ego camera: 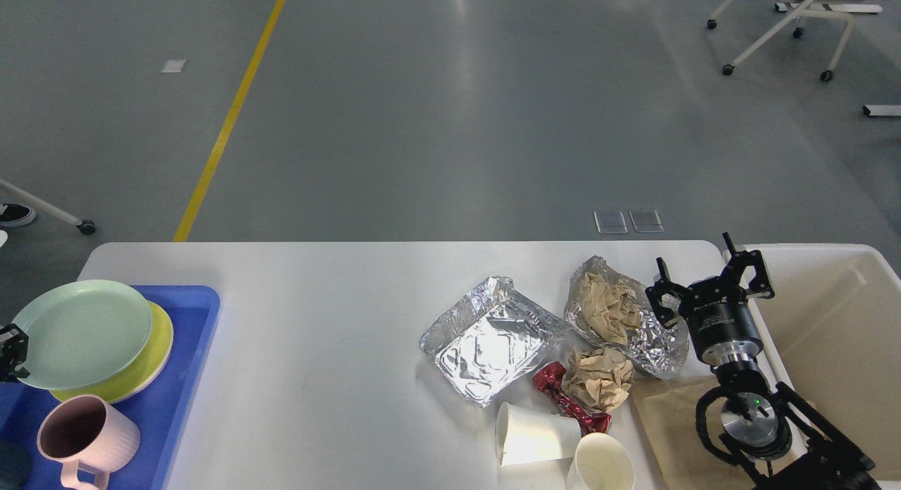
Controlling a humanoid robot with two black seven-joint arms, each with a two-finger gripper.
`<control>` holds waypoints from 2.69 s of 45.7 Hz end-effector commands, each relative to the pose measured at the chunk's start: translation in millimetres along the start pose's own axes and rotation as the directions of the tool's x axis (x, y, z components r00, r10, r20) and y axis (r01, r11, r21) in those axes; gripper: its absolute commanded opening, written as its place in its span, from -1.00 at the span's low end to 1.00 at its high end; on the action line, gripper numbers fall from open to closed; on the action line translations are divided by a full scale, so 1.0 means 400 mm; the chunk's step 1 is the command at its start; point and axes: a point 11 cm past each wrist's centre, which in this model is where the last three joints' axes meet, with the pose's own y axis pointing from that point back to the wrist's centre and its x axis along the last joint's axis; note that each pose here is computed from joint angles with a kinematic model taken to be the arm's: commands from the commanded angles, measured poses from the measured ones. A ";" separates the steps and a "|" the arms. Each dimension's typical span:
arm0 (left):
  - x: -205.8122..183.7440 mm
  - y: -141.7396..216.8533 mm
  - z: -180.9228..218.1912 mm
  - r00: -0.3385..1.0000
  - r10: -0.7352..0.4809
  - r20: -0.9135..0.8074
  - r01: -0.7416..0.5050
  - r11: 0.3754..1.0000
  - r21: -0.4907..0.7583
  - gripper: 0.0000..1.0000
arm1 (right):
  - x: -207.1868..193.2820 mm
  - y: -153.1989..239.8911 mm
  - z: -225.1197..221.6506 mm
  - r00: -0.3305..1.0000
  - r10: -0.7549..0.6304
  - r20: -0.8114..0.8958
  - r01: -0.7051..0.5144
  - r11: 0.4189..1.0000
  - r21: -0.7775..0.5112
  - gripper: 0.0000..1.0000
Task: Tidy desktop
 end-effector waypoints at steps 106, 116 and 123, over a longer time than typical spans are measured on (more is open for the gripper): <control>-0.068 0.108 0.557 0.484 -0.717 -0.501 -0.540 0.206 -0.816 0.93 | -0.002 0.000 0.000 1.000 -0.003 0.001 0.003 1.000 0.000 1.00; -0.194 0.047 0.520 0.357 -0.791 -0.497 -0.539 0.260 -0.801 0.93 | 0.000 0.000 0.000 1.000 0.000 0.000 0.000 1.000 0.000 1.00; -0.259 0.031 0.477 0.301 -0.803 -0.514 -0.536 0.303 -0.788 0.93 | 0.000 0.000 0.000 1.000 -0.001 0.000 0.001 1.000 0.000 1.00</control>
